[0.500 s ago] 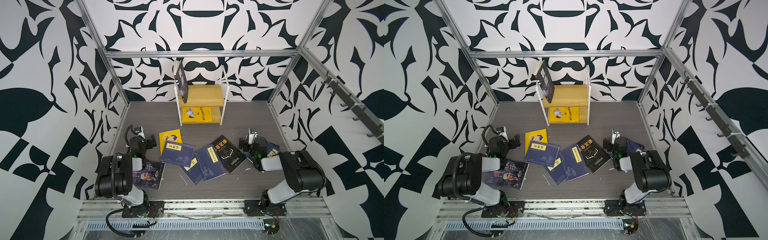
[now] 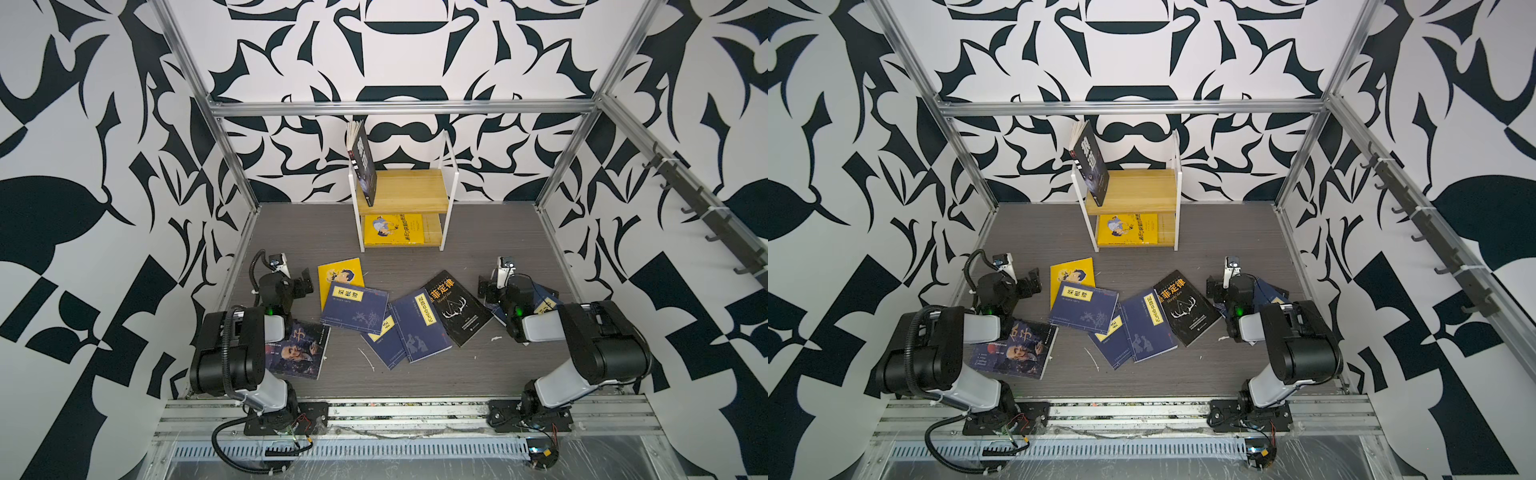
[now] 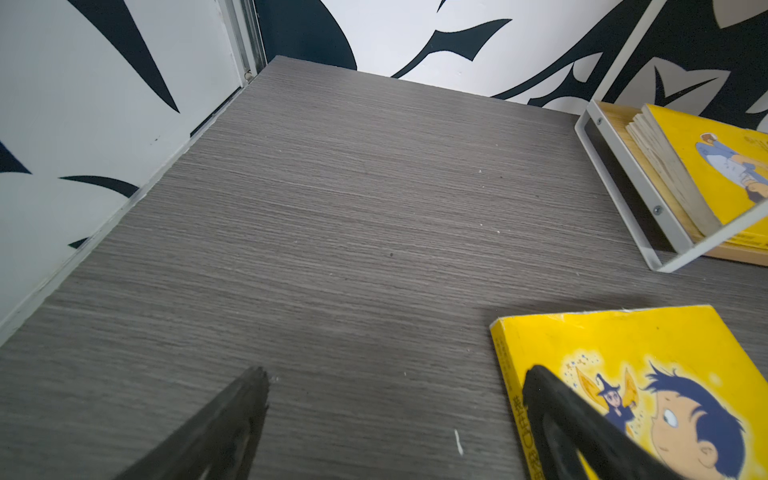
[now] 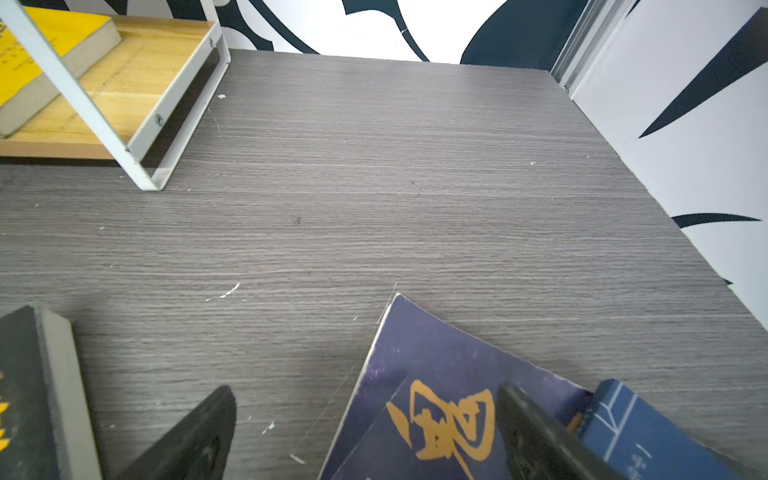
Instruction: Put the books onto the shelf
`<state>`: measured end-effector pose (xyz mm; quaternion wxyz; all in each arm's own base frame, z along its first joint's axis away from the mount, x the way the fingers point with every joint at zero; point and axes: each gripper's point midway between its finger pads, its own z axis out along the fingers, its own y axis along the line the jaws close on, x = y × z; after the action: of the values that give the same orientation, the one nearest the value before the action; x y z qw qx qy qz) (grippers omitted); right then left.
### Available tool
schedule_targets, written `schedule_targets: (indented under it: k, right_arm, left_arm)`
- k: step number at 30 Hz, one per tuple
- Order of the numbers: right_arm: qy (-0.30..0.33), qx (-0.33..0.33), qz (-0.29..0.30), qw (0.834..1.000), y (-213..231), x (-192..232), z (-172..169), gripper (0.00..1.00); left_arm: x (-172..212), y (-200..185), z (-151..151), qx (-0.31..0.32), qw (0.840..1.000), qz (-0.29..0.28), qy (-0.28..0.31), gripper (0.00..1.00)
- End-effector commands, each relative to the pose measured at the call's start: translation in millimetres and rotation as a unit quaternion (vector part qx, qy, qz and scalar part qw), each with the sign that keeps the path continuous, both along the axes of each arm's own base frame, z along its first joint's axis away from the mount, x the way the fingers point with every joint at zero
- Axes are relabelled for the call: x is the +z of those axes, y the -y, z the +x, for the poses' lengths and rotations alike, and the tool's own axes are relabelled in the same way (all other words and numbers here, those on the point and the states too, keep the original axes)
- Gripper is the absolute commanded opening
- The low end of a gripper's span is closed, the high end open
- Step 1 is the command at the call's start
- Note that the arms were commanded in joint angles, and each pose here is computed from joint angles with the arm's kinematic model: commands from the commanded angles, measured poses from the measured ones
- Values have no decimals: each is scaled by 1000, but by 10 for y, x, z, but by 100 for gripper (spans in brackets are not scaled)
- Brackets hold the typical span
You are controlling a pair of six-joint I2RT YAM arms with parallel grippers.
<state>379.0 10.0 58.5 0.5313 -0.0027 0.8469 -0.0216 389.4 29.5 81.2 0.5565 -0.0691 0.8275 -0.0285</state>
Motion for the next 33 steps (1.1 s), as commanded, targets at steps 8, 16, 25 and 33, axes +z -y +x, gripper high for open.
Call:
schedule_targets:
  k: [8,16,25,33]
  right_arm:
    - [31,0,1,1000,2,193,82,100]
    - [27,34,5,999,-119,599,70,100]
    - [21,90,102,990,-727,1259,-162,96]
    - [-48,185,141,971,-1860,1266,-682,86]
  left_arm:
    - [74,6,47,-7,1000,3,12,99]
    - [356,164,186,-67,994,2,-91,99]
    - [935,536,-157,-131,970,-84,-189,99]
    - [646,802,-624,-179,937,-125,-274,99]
